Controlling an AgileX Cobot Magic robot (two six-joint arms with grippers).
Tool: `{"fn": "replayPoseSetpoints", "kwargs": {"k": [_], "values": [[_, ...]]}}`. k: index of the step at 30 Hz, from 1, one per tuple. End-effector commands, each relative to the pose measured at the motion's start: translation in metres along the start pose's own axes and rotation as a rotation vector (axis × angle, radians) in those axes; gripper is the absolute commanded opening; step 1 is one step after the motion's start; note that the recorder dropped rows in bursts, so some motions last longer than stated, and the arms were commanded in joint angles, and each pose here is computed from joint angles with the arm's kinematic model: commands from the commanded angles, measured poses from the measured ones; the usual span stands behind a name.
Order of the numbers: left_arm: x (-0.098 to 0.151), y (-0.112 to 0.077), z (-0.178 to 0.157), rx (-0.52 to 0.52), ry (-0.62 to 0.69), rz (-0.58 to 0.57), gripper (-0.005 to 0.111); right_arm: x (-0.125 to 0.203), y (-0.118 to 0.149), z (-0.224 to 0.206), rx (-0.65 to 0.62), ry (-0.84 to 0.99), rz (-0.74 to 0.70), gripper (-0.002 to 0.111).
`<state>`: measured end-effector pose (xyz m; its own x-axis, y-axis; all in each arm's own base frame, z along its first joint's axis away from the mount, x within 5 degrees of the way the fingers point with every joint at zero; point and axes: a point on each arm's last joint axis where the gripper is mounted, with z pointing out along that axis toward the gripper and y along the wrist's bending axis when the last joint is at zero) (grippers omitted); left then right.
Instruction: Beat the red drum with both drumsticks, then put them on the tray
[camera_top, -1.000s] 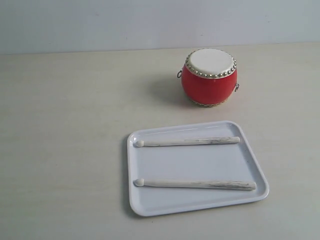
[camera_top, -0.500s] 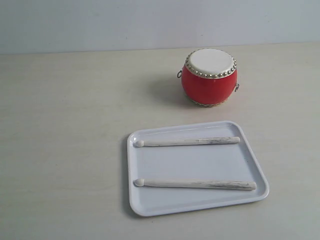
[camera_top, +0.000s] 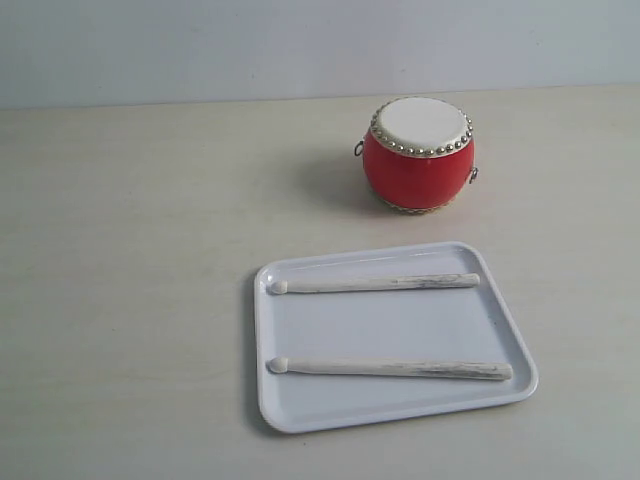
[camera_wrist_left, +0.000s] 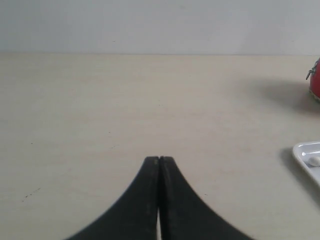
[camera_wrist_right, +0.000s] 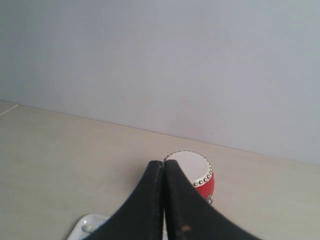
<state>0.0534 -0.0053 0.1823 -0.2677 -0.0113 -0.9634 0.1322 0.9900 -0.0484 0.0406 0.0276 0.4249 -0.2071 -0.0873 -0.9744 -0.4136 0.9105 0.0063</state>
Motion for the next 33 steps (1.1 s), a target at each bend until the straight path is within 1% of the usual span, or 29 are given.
{"fn": "replayPoseSetpoints", "kwargs": {"k": [1, 5, 8, 12, 17, 21, 25, 29, 33], "values": [[0.001, 0.0, 0.0, -0.001, -0.003, -0.003, 0.0, 0.027, -0.005, 0.002, 0.112, -0.036, -0.017, 0.0], [0.001, 0.0, 0.0, -0.001, -0.003, -0.003, 0.0, 0.064, -0.013, 0.004, 0.289, -0.18, -0.038, 0.0], [0.001, 0.0, 0.0, -0.001, -0.003, -0.003, 0.0, 0.094, -0.017, 0.008, 0.369, -0.22, -0.047, 0.0], [0.001, 0.0, 0.0, -0.001, -0.003, -0.003, 0.0, 0.124, -0.019, 0.018, 0.382, -0.165, -0.056, 0.0], [0.001, 0.0, 0.0, -0.001, -0.003, -0.003, 0.0, 0.157, -0.025, 0.035, 0.374, -0.063, -0.023, 0.0], [0.001, 0.0, 0.0, -0.001, -0.003, -0.003, 0.0, 0.181, -0.029, 0.044, 0.396, -0.071, 0.03, 0.0], [0.001, 0.0, 0.0, -0.001, -0.003, -0.003, 0.0, 0.204, -0.03, 0.044, 0.435, -0.063, 0.005, 0.0], [0.001, 0.0, 0.0, -0.001, -0.003, -0.003, 0.0, 0.224, -0.033, 0.05, 0.451, 0.011, -0.013, 0.0], [0.001, 0.0, 0.0, -0.001, -0.001, -0.003, 0.0, 0.232, -0.034, 0.054, 0.451, 0.012, -0.006, 0.0]]}}
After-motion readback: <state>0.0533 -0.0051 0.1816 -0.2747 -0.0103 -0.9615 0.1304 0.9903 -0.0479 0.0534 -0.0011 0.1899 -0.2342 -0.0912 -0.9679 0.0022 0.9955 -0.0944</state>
